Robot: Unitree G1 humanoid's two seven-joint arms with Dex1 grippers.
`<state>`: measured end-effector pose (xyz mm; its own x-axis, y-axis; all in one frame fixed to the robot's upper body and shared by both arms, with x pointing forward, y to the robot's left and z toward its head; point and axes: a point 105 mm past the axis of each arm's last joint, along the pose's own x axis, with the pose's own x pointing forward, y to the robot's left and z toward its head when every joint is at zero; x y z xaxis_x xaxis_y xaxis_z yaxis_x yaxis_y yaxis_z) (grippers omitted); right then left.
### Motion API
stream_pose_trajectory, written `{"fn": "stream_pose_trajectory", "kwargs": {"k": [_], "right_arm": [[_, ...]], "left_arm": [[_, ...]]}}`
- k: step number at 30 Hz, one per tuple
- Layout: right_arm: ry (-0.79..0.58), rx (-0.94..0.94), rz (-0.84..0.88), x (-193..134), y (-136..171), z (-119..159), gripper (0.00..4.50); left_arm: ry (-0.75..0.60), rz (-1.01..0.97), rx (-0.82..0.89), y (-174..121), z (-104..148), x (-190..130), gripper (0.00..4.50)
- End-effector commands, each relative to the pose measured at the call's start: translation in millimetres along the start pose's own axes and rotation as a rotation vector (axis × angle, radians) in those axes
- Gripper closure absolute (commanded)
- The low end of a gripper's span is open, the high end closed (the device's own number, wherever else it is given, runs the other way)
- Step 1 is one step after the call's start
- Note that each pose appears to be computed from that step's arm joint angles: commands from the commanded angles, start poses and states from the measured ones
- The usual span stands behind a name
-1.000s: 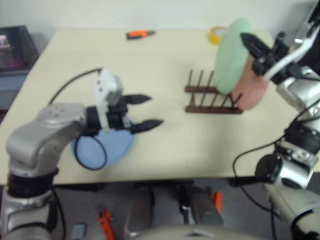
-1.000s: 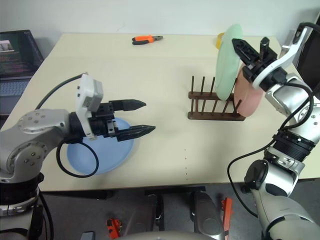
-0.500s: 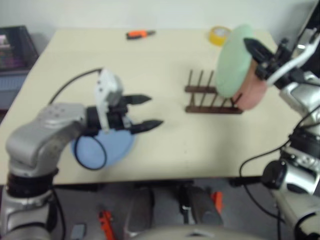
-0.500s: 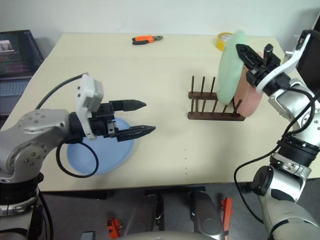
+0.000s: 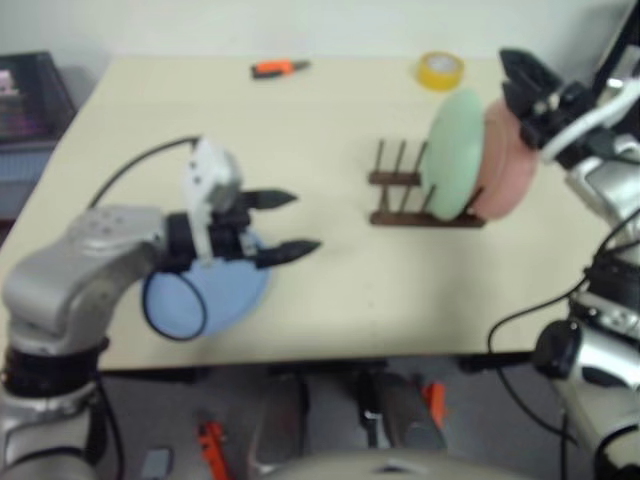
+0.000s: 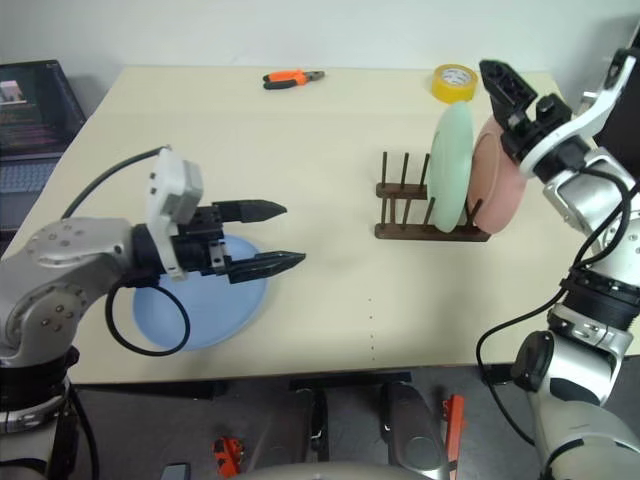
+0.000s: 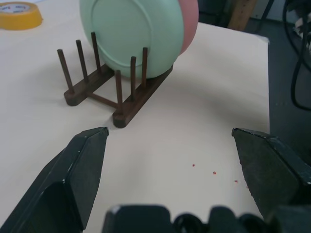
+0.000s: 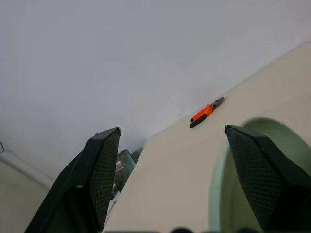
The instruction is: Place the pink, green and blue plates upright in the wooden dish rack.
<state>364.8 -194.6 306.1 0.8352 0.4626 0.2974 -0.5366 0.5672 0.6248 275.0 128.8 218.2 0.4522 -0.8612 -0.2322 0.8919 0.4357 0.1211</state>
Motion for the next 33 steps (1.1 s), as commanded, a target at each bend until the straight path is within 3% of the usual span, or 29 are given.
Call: {"fn": "stream_pose_trajectory", "kwargs": {"k": [1, 5, 10, 15, 20, 26, 33], "right_arm": [[0.000, -0.185, 0.173, 2, 50, 21, 0.68], [0.087, -0.369, 0.357, -3, 93, 22, 0.68], [0.219, -0.397, 0.615, -12, 128, -10, 0.68], [0.335, -0.410, 0.630, 0, 121, -53, 0.68], [0.531, -0.534, 0.665, -8, 109, -102, 0.68], [0.603, -0.604, 0.661, -10, 99, -123, 0.68], [0.646, -0.643, 0.681, -11, 99, -136, 0.68]], "left_arm": [[-0.021, 0.140, 0.062, 20, 16, -28, 0.00], [0.033, 0.305, 0.061, 41, 15, -70, 0.00], [0.218, 0.521, -0.022, 62, -19, -122, 0.00], [0.216, 0.496, -0.078, 57, -38, -122, 0.00], [0.254, 0.613, -0.141, 75, -66, -132, 0.00], [0.290, 0.735, -0.199, 82, -90, -148, 0.00], [0.422, 0.796, -0.347, 80, -142, -147, 0.00]]}}
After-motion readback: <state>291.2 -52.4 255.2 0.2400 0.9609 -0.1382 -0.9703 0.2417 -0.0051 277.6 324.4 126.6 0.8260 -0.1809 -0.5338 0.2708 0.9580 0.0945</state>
